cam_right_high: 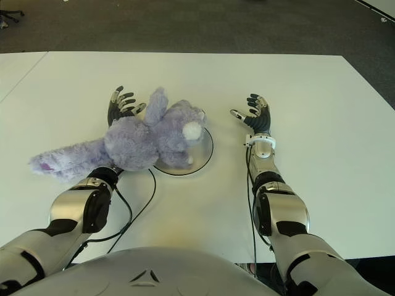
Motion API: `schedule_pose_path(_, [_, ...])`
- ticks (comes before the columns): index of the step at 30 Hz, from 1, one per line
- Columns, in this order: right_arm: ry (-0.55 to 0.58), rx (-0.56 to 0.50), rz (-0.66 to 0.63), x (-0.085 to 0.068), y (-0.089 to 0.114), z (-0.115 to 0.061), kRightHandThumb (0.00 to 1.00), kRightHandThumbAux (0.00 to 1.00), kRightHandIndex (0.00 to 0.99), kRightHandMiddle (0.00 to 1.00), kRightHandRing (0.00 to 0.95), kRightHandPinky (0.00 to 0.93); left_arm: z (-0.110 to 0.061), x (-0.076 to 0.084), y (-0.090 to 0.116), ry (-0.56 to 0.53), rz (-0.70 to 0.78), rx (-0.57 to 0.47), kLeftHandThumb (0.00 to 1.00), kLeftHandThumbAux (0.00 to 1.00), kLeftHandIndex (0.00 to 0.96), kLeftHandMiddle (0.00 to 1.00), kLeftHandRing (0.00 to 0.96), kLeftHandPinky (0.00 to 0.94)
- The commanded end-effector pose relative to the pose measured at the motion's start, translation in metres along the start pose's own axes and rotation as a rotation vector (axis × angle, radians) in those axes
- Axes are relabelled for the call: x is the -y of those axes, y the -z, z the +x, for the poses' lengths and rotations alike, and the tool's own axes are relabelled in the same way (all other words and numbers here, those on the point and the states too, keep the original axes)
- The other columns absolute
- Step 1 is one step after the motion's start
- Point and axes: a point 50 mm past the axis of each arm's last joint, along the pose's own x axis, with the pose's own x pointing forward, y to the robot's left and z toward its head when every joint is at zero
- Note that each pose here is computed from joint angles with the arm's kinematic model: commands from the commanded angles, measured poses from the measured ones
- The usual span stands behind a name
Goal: Put the doll into the plate.
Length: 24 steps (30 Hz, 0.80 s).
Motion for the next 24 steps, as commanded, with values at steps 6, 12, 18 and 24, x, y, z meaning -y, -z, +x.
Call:
schedule_pose_path(6, [-0.1,-0.426,0.024,-0.0314,0.0927,-0.0904,0.0,0.835,0.203,0.276,0.273,0.26,-0.0761,-0.0106,0.0953,0.015,0.044,-0.446,0.052,0.853,0.119,0.258,0.288,0.308])
schedule_pose_path(12, [-0.099,-0.429,0.036,-0.0311,0.0929,-0.0904,0.0,0.842,0.204,0.282,0.277,0.261,-0.0761,-0.0107,0.0954,0.016,0.049,-0.447,0.056,0.856,0.119,0.265,0.294,0.321])
schedule_pose_path(18, [-0.096,-0.426,0.05,-0.0309,0.0926,-0.0904,0.0,0.859,0.204,0.286,0.28,0.267,-0.0759,-0.0107,0.0954,0.019,0.052,-0.447,0.058,0.869,0.12,0.279,0.309,0.336])
schedule_pose_path(24, [-0.095,-0.422,0.054,-0.0316,0.0922,-0.0905,0.0,0.874,0.205,0.285,0.281,0.269,-0.0756,-0.0114,0.0954,0.017,0.049,-0.449,0.06,0.872,0.12,0.276,0.306,0.319])
